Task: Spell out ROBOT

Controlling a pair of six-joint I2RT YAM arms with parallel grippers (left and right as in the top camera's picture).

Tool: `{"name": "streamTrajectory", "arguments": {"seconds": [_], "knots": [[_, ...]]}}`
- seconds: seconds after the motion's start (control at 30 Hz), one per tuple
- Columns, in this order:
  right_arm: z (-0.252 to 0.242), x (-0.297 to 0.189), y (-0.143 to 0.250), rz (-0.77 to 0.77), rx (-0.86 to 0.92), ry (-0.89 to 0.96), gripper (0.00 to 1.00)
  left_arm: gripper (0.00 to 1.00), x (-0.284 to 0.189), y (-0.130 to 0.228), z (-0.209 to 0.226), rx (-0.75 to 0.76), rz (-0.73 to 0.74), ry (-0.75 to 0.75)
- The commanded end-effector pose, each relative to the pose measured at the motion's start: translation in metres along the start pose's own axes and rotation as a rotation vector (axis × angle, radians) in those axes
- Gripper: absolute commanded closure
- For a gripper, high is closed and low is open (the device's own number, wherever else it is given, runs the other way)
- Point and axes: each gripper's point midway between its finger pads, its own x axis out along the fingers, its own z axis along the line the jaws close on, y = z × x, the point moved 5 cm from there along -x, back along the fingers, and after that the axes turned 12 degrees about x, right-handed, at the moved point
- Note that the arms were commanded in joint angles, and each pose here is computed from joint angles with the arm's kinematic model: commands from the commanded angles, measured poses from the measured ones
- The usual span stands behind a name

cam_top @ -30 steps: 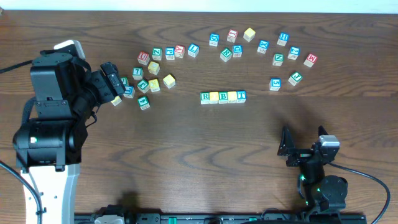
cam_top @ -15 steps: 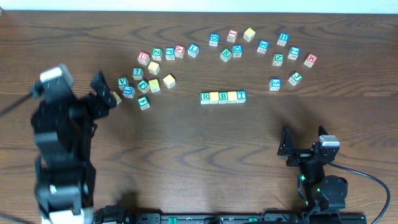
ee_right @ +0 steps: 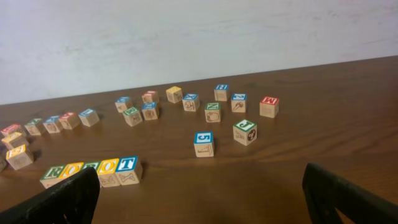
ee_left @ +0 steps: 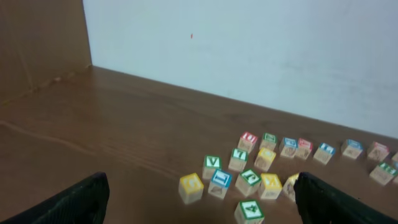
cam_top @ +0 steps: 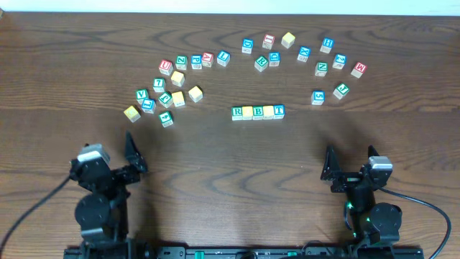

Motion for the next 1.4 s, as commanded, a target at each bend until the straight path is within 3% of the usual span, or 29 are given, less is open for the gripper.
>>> {"name": "streamTrajectory", "arguments": {"seconds": [0.0,0.37,0.57,0.7,0.83,1.37], "knots": [[-0.001,0.000,0.001,-0.002,-0.014,0.000,0.01,0.07,-0.003,0.010,0.003,0.018,-0.040,-0.023],[-0.001,0.000,0.001,-0.002,-0.014,0.000,0.01,0.07,0.005,0.037,0.006,0.010,-0.109,-0.069],[-0.001,0.000,0.001,-0.002,-0.014,0.000,0.01,0.07,0.003,0.033,0.008,0.041,-0.132,-0.082],[-0.001,0.000,0.001,-0.002,-0.014,0.000,0.01,0.07,0.004,0.042,0.008,0.056,-0.087,-0.083],[-0.001,0.000,0.001,-0.002,-0.014,0.000,0.01,0.07,0.004,0.068,0.007,0.068,0.051,-0.073],[-0.001,0.000,0.001,-0.002,-0.014,0.000,0.01,0.07,0.005,0.067,0.007,0.067,0.046,-0.073]]}}
